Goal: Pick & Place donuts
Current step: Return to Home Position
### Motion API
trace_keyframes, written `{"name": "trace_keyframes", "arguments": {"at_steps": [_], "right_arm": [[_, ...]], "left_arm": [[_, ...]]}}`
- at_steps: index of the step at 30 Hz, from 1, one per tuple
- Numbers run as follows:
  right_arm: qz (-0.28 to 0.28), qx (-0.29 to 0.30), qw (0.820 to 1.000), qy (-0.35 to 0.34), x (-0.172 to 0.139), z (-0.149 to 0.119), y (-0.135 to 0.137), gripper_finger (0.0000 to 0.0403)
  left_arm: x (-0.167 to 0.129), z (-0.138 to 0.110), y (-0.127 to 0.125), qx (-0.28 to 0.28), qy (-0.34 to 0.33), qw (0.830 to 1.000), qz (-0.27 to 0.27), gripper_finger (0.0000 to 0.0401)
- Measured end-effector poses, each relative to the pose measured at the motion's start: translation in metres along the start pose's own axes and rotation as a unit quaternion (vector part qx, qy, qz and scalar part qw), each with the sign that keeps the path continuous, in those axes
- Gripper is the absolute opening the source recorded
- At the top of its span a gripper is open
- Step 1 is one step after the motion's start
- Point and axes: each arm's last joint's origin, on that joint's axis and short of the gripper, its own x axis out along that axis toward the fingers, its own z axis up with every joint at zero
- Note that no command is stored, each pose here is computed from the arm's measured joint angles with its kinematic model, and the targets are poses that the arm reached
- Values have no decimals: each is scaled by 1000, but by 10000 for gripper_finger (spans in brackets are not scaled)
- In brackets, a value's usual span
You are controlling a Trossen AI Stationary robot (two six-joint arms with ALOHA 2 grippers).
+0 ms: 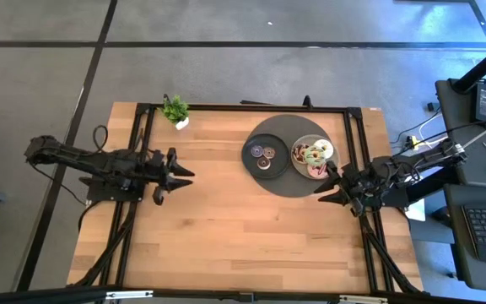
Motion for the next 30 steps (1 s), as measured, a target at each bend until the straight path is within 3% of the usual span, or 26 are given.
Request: {"name": "trace_keyframes", "arguments": {"at_steps": [9,17,30], "right_arm": [[-53,1,998,-37,-10,-13,-8,132],[-59,1,997,-54,-16,-26,-13,132],[-86,-60,989,-101,-34,-23,-14,132]], "left_arm": [[-29,-35,23,-10,-59,998,25,121],[-40,-54,35,-1,-94,995,41,124],[-43,-58,43,18,-80,994,77,125]]}}
